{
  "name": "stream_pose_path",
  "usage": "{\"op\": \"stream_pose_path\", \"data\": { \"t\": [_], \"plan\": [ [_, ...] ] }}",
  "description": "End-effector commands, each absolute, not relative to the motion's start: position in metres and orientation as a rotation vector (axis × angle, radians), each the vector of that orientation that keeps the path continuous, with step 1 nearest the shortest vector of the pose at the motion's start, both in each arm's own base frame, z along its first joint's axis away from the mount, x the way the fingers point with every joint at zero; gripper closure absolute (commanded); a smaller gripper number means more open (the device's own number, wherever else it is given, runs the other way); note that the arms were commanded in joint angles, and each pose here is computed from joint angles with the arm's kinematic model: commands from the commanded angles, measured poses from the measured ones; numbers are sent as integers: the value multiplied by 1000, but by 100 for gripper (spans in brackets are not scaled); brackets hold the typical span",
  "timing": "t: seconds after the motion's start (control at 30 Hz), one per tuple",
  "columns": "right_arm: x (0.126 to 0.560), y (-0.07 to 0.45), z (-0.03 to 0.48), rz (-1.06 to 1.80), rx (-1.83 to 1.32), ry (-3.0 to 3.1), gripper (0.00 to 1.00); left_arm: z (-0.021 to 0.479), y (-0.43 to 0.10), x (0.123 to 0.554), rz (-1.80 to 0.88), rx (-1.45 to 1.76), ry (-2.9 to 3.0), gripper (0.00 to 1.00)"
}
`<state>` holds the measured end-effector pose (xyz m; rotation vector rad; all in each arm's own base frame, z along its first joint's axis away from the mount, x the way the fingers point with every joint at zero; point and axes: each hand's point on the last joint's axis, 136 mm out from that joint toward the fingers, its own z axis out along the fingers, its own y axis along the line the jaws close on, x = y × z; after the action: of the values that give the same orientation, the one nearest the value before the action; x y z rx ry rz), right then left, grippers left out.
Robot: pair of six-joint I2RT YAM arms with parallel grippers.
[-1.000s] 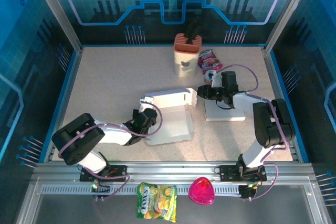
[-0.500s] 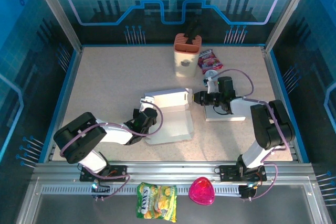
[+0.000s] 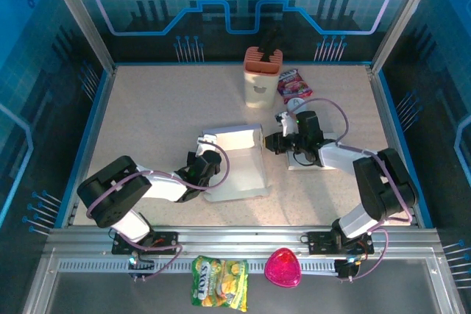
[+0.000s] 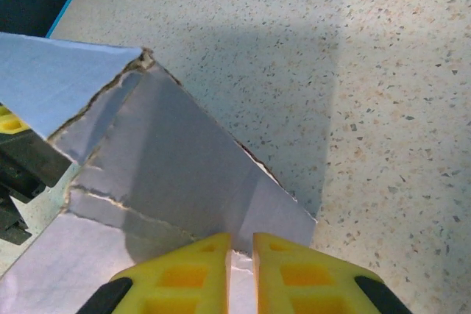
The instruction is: Fold the paper box
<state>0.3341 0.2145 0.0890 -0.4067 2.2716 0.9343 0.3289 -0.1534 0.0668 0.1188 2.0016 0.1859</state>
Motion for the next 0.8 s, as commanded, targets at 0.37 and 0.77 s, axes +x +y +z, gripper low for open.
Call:
{"op": "stream_pose_path", "data": {
  "t": [0.37, 0.77],
  "plan": [
    [319, 210, 98, 863, -423, 2203, 80, 67, -154, 334, 216, 141, 2004, 100],
    [311, 213, 89, 846, -433, 2192, 72, 66, -156, 335, 218, 152, 2006, 100]
  ]
}}
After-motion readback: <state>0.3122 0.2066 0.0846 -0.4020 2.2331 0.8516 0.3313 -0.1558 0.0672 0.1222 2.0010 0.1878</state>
